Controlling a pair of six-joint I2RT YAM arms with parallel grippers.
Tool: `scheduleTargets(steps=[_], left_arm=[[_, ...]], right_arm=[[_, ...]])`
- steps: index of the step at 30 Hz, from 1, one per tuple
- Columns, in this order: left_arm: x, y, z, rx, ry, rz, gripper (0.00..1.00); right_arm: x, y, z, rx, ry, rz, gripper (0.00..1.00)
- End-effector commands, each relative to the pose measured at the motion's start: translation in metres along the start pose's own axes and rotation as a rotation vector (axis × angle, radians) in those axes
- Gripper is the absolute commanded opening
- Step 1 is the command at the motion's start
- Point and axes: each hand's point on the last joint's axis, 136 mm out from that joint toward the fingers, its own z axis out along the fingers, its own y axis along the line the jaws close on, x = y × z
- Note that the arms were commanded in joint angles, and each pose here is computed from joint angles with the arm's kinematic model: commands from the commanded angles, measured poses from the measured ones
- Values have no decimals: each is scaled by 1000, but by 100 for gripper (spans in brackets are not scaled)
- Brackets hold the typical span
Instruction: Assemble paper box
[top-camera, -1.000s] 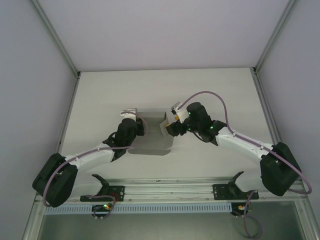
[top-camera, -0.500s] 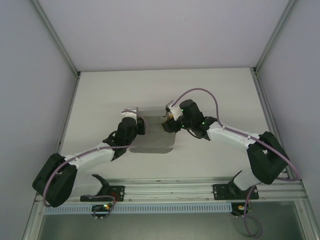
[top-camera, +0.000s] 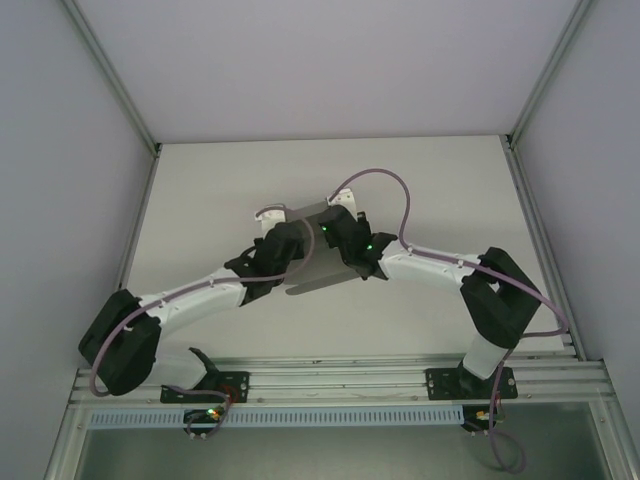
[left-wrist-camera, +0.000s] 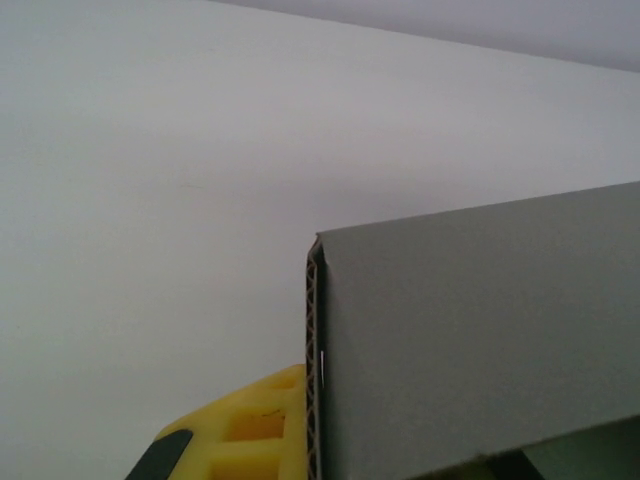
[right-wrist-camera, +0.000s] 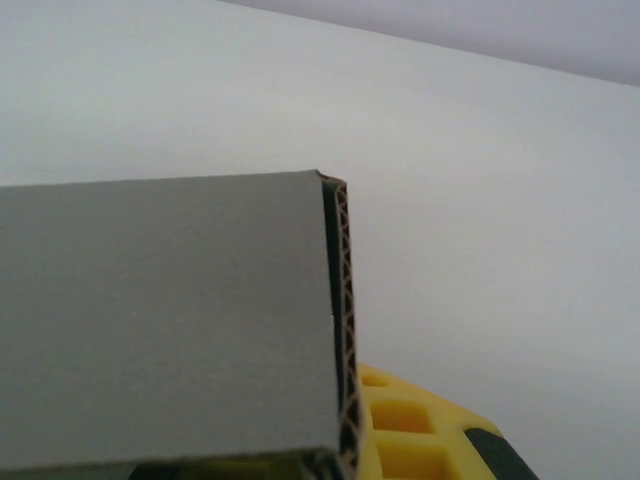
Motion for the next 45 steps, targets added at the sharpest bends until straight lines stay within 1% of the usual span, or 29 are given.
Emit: scheduleTargets(steps=[1, 3, 6, 9, 10, 12, 15, 17, 19, 20, 22, 24, 25, 29, 30, 32, 33, 35, 36, 37, 38, 39, 40, 41, 43, 45], left_arm=[[3, 36, -5, -178, 30, -68, 0], [6, 55, -8, -246, 52, -106, 0], [13, 89, -11, -345, 74, -185, 0], [8, 110, -21, -465, 51, -155, 0], [6, 111, -23, -478, 53, -149, 0], [5, 104, -20, -448, 61, -141, 0], [5, 90, -13, -375, 75, -147, 0], [1, 67, -6, -265, 71, -114, 0], [-2, 46, -2, -168, 57, -93, 0], [-4, 36, -1, -124, 53, -78, 0], [-8, 25, -2, -84, 45, -74, 0], [-9, 16, -1, -47, 46, -65, 0], [-9, 13, -1, -26, 50, -63, 0], [-9, 7, 0, 0, 54, -55, 0], [-8, 6, 1, 8, 57, -54, 0], [-6, 5, 3, 20, 62, -56, 0], [-5, 4, 3, 25, 65, -55, 0], [-4, 2, 3, 37, 65, -43, 0], [-4, 2, 4, 44, 66, -36, 0], [-3, 1, 4, 52, 71, -30, 0], [-2, 2, 5, 56, 75, -27, 0], [-3, 4, 5, 53, 77, -28, 0], [-3, 4, 5, 57, 80, -30, 0], [-4, 5, 5, 56, 78, -29, 0], [-7, 5, 3, 64, 69, -27, 0], [-10, 4, 1, 72, 63, -25, 0]], right_arm=[[3, -94, 2, 470, -5, -27, 0], [2, -108, 3, 524, 13, -67, 0], [4, -125, -1, 560, 22, -43, 0], [2, -134, -5, 623, 4, -71, 0], [3, -135, -3, 629, 9, -75, 0], [3, -133, 0, 624, 7, -64, 0], [2, -122, 6, 572, 4, -45, 0], [-1, -109, 12, 512, -13, -54, 0], [-5, -86, 19, 392, -48, -71, 5], [-7, -75, 20, 326, -69, -77, 10], [-10, -54, 21, 222, -112, -96, 32], [-8, -34, 21, 94, -103, -125, 45], [-7, -25, 19, 26, -95, -133, 49], [0, 24, -8, -335, -86, -190, 65], [0, 33, -17, -411, -96, -192, 73], [-2, 41, -34, -506, -113, -191, 81], [-5, 41, -40, -526, -124, -177, 86], [-10, 38, -51, -543, -140, -165, 92], [-13, 36, -56, -549, -148, -156, 99], [-14, 34, -61, -554, -153, -149, 100], [-18, 31, -66, -555, -168, -140, 100], [-16, 26, -64, -529, -168, -115, 100], [-26, 14, -71, -495, -200, -73, 100], [-26, 6, -72, -471, -202, -62, 100], [-22, -4, -73, -450, -179, -79, 100], [-15, -17, -69, -425, -131, -74, 94]])
